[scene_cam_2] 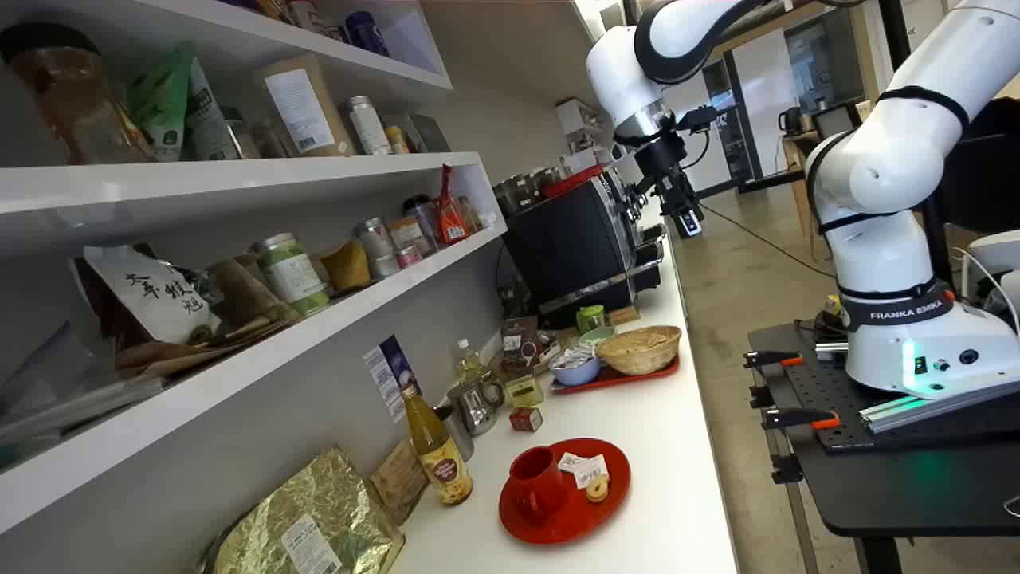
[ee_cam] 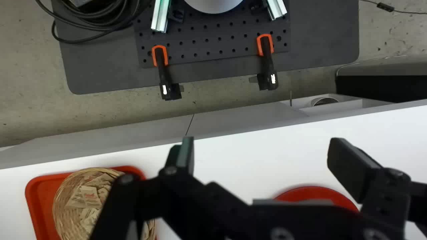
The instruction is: Remove the orange packet from the bottom shelf and put it on the counter
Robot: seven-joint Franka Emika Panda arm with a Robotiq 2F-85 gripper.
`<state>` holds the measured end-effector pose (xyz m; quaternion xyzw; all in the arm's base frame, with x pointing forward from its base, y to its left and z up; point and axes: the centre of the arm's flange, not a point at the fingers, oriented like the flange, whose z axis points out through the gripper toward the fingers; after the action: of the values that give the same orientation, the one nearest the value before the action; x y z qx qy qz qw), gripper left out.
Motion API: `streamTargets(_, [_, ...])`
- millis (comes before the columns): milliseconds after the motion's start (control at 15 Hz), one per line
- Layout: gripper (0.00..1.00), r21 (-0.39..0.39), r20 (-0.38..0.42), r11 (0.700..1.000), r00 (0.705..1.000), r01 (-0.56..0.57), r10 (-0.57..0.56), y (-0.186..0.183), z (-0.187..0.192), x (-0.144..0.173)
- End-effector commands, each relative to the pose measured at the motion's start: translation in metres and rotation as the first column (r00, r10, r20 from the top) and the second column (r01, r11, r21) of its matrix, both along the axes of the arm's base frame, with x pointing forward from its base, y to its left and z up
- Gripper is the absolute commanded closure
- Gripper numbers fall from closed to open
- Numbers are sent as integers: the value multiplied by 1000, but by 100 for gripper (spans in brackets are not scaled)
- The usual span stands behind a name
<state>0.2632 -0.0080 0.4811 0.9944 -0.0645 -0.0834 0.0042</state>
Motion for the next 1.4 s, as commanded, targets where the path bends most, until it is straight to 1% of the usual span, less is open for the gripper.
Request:
streamTargets(0, [0, 0, 0, 1000, 1000, 0, 0, 0, 0, 0])
streamTargets(400, [0, -1, 1, 1000, 1000, 4, -4, 0, 0, 0])
streamTargets(533, [0, -21, 22, 999, 999, 27, -27, -3, -5, 7])
streamTargets(667, [0, -54, 78, 996, 995, 67, -63, -10, -11, 22])
streamTargets(800, [0, -80, 148, 990, 984, 115, -102, -21, -18, 43])
streamTargets(933, [0, -100, 228, 981, 963, 169, -143, -33, -23, 67])
streamTargets(1067, [0, -121, 324, 966, 929, 227, -177, -43, -25, 94])
streamTargets(1133, [0, -124, 390, 957, 900, 261, -195, -49, -24, 110])
streamTargets(1267, [0, -122, 495, 941, 841, 315, -217, -57, -22, 136])
streamTargets(1333, [0, -119, 531, 935, 817, 334, -224, -60, -22, 148])
